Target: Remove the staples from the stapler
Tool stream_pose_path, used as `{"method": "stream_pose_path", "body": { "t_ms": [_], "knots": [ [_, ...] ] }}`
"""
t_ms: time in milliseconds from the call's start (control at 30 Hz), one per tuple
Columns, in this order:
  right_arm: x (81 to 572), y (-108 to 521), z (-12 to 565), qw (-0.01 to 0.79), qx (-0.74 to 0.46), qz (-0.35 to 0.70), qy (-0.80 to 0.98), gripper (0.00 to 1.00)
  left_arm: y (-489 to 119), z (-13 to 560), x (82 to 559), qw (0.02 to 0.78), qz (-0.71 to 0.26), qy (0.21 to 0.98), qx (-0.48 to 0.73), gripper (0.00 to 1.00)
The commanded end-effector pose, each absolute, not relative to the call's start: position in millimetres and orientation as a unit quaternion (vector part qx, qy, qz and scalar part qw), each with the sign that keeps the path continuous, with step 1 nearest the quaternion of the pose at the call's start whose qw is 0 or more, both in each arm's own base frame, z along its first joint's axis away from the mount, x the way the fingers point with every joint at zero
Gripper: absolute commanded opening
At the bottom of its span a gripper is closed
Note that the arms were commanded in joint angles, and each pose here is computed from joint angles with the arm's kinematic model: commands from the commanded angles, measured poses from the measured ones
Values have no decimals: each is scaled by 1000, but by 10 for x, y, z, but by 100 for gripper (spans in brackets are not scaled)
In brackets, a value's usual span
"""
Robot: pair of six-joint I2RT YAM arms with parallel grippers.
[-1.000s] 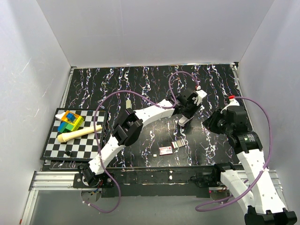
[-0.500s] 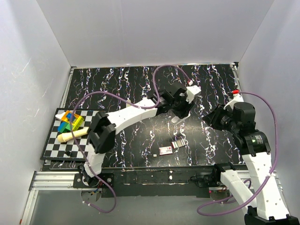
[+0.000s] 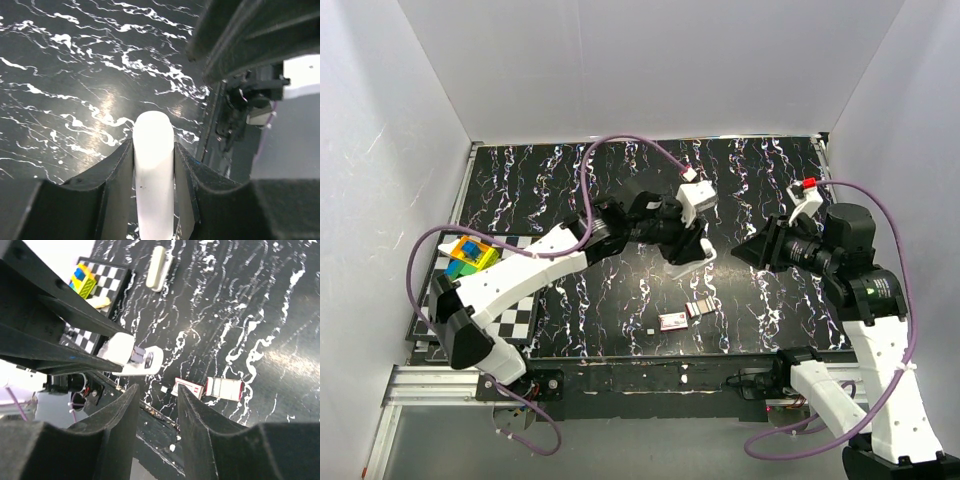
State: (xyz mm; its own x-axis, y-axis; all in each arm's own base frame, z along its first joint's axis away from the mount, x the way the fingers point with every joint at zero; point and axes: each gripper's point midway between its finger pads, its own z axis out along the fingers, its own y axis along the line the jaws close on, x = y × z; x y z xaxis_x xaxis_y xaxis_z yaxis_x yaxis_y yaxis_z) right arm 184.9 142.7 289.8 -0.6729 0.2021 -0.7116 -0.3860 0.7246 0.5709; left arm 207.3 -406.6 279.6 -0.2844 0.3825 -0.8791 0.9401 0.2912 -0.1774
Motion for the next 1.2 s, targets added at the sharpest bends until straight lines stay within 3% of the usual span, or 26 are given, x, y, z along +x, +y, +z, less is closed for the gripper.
{"method": "stream_pose_path", "body": {
  "t_ms": [0,467,1167],
  "knots": [
    [1649,1588,3189,407,-138,410,804,46,-3883,3035,1740,358,-428,674,484,0],
    [1171,2028,3136,345,-324,438,765,47,-3395,3237,1221,298,-565,602,480,0],
    [931,2510,3316,308,-422,488,699,48,-3213,3149,955,261,-608,578,478,0]
  ]
}}
